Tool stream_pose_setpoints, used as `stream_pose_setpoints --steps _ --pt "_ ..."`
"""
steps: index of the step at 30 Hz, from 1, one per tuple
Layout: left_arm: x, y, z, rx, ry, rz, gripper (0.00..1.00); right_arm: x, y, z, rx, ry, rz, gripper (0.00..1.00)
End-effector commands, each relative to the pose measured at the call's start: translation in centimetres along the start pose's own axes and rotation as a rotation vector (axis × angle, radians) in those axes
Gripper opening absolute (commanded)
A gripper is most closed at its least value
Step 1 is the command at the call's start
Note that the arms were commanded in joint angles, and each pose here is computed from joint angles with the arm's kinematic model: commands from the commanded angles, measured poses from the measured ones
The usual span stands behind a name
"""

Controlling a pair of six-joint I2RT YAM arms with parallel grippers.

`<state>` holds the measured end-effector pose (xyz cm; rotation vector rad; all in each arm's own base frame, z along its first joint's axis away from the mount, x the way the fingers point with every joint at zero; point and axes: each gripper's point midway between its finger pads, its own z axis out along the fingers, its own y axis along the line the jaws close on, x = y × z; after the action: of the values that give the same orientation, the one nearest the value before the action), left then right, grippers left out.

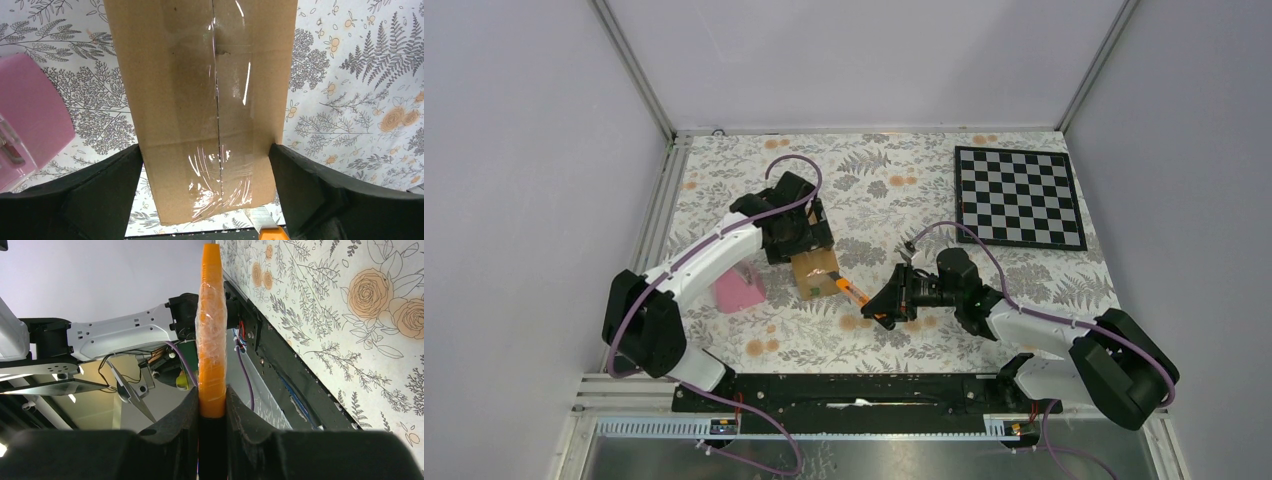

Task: Unpack the express box
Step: Cut the express box at the center of the board.

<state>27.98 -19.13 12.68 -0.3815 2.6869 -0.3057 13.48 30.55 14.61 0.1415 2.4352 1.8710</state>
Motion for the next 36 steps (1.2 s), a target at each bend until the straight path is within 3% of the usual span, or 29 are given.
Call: stream_pose_setpoints --steps 1,13,22,36 --pt "0.0 -3.4 -0.6 0.175 -0.004 0.0 0.99 -0.2 1.8 0.4 -0.041 0.015 -0.064 0.0" --pt "1.5 -4.1 -0.6 0.289 0.015 -0.078 0.99 -0.3 2.5 0.7 -0.077 0.025 -0.058 0.0" --pt "2.4 -5.0 -1.9 0.394 0.028 -0.244 0.99 -0.7 3.6 1.0 -0.124 0.016 -0.043 0.0" --pt "2.8 -4.2 -1.5 0.329 0.055 -0.327 0.99 -1.4 3.8 0.8 -0.168 -0.059 0.02 0.0"
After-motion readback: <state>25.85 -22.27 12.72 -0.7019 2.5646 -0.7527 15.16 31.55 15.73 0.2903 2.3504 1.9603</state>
